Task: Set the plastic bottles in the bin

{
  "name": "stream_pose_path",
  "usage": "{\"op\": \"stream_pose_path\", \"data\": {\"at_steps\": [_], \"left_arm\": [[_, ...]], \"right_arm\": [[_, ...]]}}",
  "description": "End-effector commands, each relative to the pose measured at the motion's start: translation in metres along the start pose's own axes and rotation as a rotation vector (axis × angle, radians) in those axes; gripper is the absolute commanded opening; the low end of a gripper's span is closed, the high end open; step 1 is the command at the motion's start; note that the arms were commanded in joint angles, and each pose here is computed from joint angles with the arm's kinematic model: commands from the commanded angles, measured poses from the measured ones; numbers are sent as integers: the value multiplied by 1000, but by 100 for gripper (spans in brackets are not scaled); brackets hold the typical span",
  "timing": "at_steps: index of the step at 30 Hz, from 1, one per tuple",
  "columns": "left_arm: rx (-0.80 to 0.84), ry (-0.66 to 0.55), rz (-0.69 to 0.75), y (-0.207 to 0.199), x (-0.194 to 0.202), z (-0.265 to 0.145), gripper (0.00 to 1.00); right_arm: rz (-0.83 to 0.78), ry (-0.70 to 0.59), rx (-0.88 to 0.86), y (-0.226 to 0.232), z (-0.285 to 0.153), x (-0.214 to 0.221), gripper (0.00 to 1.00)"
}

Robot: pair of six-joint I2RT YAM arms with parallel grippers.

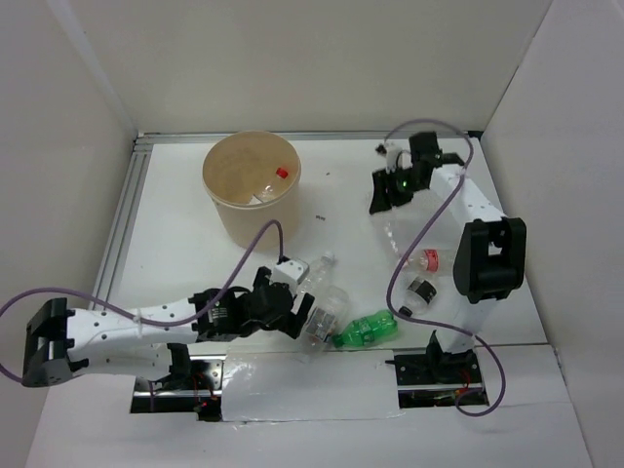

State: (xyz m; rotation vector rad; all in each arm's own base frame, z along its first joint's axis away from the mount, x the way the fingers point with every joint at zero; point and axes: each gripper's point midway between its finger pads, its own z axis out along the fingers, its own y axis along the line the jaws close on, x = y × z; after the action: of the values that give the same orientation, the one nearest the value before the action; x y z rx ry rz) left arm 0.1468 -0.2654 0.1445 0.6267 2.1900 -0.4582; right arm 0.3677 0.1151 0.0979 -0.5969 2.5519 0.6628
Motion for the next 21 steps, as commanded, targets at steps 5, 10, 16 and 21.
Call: {"op": "stream_pose_path", "data": {"at_steps": [5,10,16,21], "left_arm": [[-120,12,-219,4,40,25,99],[-151,31,-180,3,48,37,99],[-220,16,-192,8,41,43,99],[-245,-14,-203,8,33,42,99]], "right_arm": [[-474,-482,-126,111,-136,-180,10],[-736,-862,-230,198,-196,-247,10],[-822,-1011,-448,309,-193,-279,13],[-840,-1075,-532,371,-170,-286,20]]}}
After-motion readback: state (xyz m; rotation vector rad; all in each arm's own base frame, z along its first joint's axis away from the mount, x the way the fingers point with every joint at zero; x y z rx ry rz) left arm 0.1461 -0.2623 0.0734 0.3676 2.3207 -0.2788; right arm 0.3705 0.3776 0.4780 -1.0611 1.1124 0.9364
